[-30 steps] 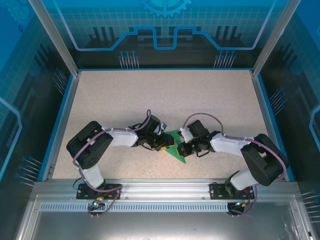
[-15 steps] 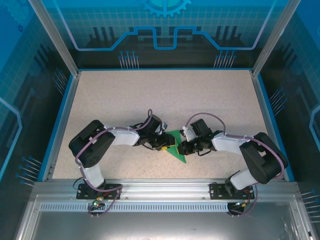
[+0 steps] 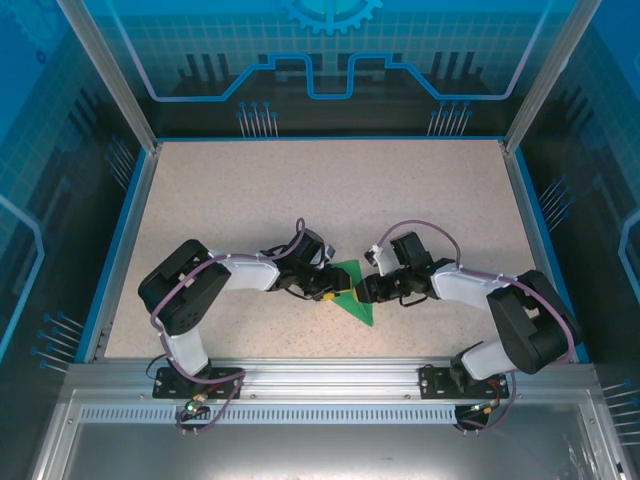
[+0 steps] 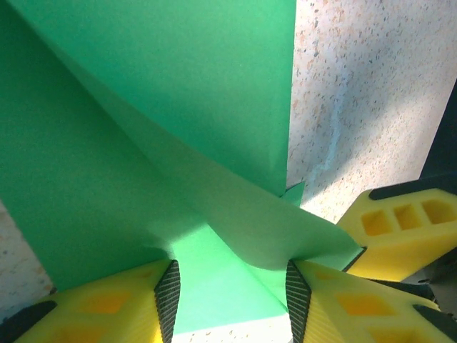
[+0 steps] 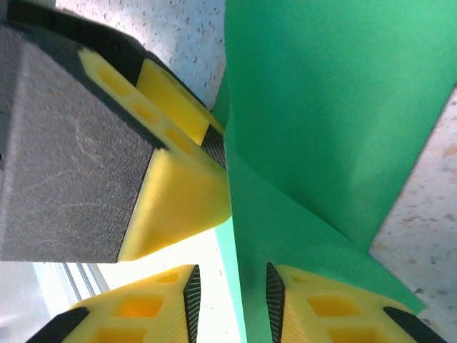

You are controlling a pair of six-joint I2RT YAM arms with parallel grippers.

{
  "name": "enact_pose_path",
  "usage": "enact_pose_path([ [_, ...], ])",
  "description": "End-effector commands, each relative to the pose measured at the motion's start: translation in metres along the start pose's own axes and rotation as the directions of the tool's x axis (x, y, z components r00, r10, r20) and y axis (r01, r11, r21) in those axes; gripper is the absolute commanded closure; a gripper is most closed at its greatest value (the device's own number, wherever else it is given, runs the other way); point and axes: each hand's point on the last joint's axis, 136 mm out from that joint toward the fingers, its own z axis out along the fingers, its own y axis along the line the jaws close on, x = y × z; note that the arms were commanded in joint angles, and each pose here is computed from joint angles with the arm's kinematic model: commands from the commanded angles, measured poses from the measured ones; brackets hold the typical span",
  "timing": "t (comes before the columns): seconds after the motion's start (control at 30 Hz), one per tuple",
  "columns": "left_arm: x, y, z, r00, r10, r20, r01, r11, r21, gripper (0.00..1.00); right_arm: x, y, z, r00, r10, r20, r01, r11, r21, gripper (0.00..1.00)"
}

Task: Fold a paper plane with a square sheet of paper (fold left side to right side)
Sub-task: Fourth fold the wing at the center of the table.

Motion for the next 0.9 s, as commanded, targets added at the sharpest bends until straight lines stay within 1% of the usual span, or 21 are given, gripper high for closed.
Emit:
enact_pose_path([
  [0.0, 0.002, 0.020, 0.009, 0.999, -0.032, -0.001, 0.032, 0.997, -0.075, 0.53, -0.005, 0.005, -0.003, 1.000, -0.005, -0.010, 0.005, 0.999, -0.036, 0.67],
  [0.1, 0.002, 0.020, 0.009, 0.999, -0.032, -0.003, 0.032, 0.997, -0.074, 0.53, -0.004, 0.004, 0.001, 1.000, 0.009, -0.020, -0.010, 0.999, -0.049, 0.67],
  [0.43, 0.002, 0.019, 0.008, 1.000, -0.026, -0.002, 0.026, 0.997, -0.075, 0.53, 0.011, -0.003, 0.012, 0.997, 0.020, -0.072, -0.021, 1.000, -0.007, 0.68],
  [0.5, 0.001, 0.018, 0.008, 1.000, -0.025, -0.001, 0.025, 0.997, -0.073, 0.53, 0.012, -0.002, 0.014, 0.996, 0.023, -0.083, -0.024, 1.000, -0.013, 0.71],
  [0.67, 0.001, 0.017, 0.008, 1.000, -0.024, -0.002, 0.023, 0.997, -0.073, 0.53, 0.011, 0.003, 0.018, 0.996, 0.025, -0.089, -0.030, 0.998, -0.053, 0.84],
  [0.83, 0.002, 0.020, 0.008, 1.000, -0.027, -0.003, 0.027, 0.996, -0.084, 0.50, 0.008, 0.007, 0.018, 0.996, 0.025, -0.084, -0.032, 0.996, -0.082, 0.97],
  [0.87, 0.002, 0.020, 0.008, 1.000, -0.025, -0.002, 0.025, 0.996, -0.083, 0.50, 0.008, 0.006, 0.018, 0.996, 0.028, -0.085, -0.035, 0.996, -0.084, 0.98],
])
